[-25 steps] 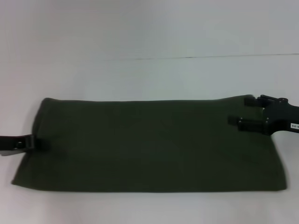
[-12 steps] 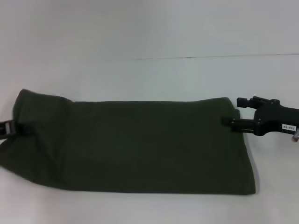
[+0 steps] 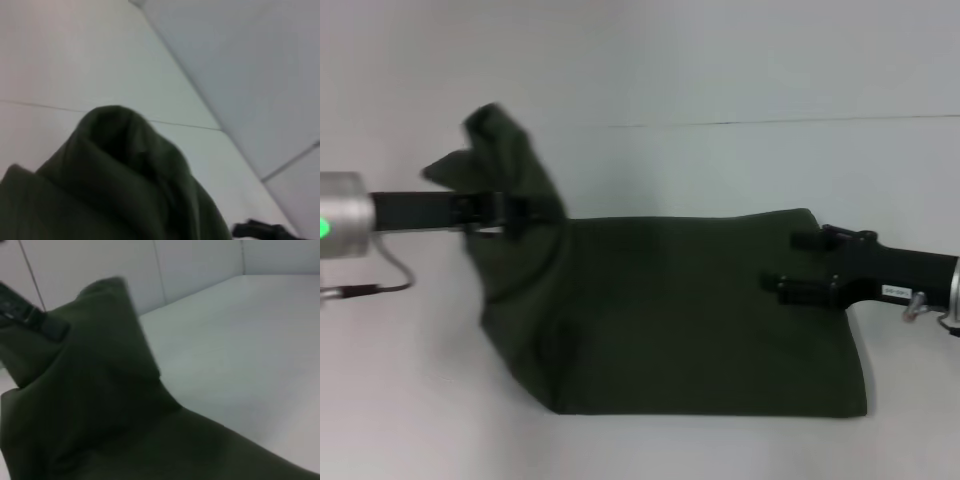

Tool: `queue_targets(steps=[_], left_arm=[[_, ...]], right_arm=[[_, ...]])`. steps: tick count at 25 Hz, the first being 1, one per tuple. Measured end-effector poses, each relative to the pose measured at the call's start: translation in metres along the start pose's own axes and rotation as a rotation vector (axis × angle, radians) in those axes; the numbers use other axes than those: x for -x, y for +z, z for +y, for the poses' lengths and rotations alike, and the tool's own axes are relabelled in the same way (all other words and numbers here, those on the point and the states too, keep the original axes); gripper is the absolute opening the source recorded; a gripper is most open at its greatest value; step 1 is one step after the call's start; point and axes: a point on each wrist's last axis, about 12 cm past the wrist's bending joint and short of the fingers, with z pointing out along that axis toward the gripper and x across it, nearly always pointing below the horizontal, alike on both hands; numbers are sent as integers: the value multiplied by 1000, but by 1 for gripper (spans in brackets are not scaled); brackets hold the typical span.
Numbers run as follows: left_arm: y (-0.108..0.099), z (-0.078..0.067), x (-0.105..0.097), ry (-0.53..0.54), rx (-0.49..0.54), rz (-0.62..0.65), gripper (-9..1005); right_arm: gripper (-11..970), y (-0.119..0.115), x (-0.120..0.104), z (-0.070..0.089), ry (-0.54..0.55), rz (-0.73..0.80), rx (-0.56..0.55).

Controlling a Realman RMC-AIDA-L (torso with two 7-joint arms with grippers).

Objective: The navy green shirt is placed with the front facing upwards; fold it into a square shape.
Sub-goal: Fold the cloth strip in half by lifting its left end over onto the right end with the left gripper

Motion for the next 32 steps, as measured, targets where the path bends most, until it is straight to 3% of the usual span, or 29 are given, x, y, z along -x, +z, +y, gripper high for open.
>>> queue_targets(steps=[6, 13, 23, 32], left_arm=[[52, -15, -2, 8, -64, 39, 53], [88, -20, -8, 2, -51, 30, 54], [112, -37, -13, 10, -127, 49, 54], [130, -52, -15, 46, -156, 44, 48]], right_arm=[[923, 6, -4, 1, -2, 7, -1], [923, -4, -12, -2, 19, 4, -35], [923, -30, -25, -10, 67, -25, -134], [923, -33, -29, -12, 82, -22, -163]])
